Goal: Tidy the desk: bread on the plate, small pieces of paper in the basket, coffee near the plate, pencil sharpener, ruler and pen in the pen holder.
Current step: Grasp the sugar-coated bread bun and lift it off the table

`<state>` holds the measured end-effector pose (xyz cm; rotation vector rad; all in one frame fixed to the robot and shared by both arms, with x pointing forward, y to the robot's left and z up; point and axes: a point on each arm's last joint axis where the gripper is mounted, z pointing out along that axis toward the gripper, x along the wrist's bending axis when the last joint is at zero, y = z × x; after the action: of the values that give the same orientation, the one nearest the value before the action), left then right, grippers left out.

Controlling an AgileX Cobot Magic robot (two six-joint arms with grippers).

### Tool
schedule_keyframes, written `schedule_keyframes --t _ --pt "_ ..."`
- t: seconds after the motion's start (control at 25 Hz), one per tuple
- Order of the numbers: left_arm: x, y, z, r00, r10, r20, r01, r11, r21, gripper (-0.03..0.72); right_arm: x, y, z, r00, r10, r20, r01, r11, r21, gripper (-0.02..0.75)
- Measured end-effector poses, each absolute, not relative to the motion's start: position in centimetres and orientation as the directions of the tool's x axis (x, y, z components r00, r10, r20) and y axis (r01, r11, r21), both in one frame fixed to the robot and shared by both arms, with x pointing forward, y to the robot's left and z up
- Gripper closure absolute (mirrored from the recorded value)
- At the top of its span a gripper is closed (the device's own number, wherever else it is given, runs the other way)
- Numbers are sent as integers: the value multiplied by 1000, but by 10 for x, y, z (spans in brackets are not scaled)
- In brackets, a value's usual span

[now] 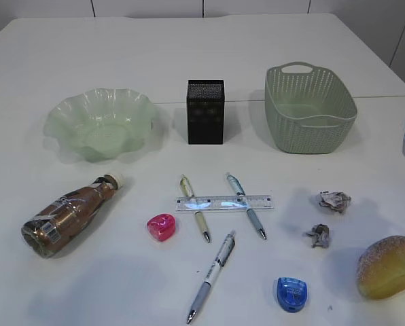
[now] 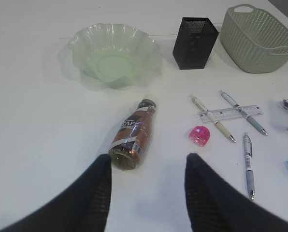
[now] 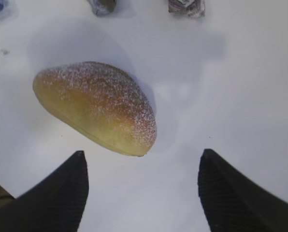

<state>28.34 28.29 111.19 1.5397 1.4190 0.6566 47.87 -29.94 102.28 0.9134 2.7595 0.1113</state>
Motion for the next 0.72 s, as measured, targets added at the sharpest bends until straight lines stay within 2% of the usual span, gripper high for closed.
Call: schedule_keyframes --t 0.12,0.28,0.72 --pt "283 283 1112 196 962 -192 476 78 876 346 478 -300 1017 -840 515 -168 508 857 88 186" --pt "283 283 1112 196 962 -192 476 78 876 347 478 -300 1001 -936 348 -45 348 937 9 186" --pt "283 283 1112 196 962 -192 476 78 876 348 488 -300 979 -975 222 25 222 975 -12 186"
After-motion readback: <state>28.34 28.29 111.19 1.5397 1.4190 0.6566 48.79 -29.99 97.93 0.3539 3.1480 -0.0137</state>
